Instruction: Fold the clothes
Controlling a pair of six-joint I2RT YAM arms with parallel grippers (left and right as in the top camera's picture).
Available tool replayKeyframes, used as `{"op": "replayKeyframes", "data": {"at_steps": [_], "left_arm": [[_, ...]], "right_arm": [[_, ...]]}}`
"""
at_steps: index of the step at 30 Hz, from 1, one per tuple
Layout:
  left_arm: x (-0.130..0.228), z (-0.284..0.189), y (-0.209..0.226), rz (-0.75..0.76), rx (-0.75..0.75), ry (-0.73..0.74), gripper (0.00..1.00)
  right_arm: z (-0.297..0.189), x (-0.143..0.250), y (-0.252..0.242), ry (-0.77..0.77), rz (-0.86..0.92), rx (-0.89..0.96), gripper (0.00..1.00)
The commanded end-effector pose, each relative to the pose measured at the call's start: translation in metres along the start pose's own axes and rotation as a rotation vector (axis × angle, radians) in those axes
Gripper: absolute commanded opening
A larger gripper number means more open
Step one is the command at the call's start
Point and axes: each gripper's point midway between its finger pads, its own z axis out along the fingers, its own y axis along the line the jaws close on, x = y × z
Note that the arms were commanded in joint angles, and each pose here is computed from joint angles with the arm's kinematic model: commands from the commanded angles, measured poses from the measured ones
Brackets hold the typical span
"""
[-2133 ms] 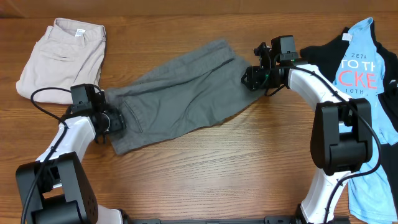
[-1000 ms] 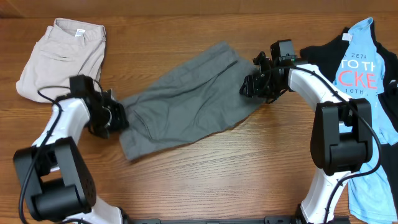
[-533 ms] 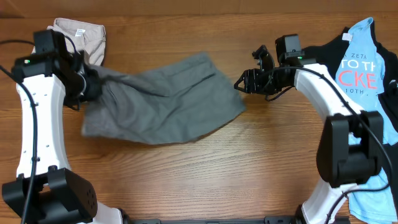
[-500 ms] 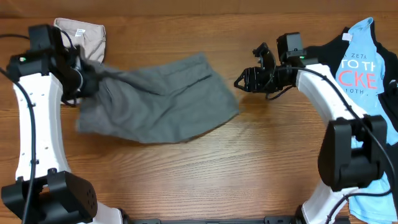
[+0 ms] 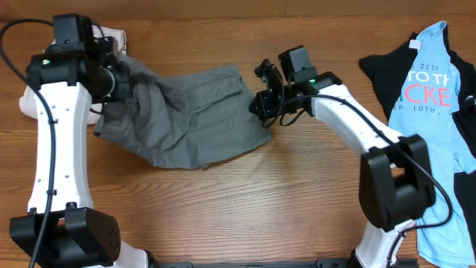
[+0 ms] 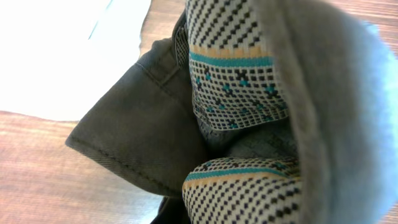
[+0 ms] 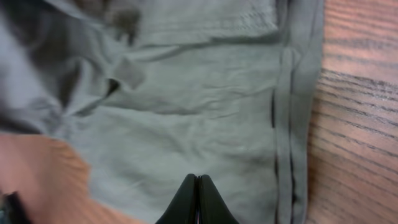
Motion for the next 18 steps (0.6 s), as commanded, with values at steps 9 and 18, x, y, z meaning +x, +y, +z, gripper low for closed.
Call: {"op": "replayKeyframes", "data": {"at_steps": [9, 18], "left_arm": [[-0.034, -0.005, -0.069, -0.022, 0.176, -0.128, 0.04], [-0.038, 0.011, -0.139, 0.013, 0.263, -0.142, 0.04]], "right_arm": [[0.035, 0.009, -0.046, 0.042, 0.068, 0.115, 0.04], [0.051, 0.021, -0.057, 0.076, 0.194, 0.125, 0.04]]}}
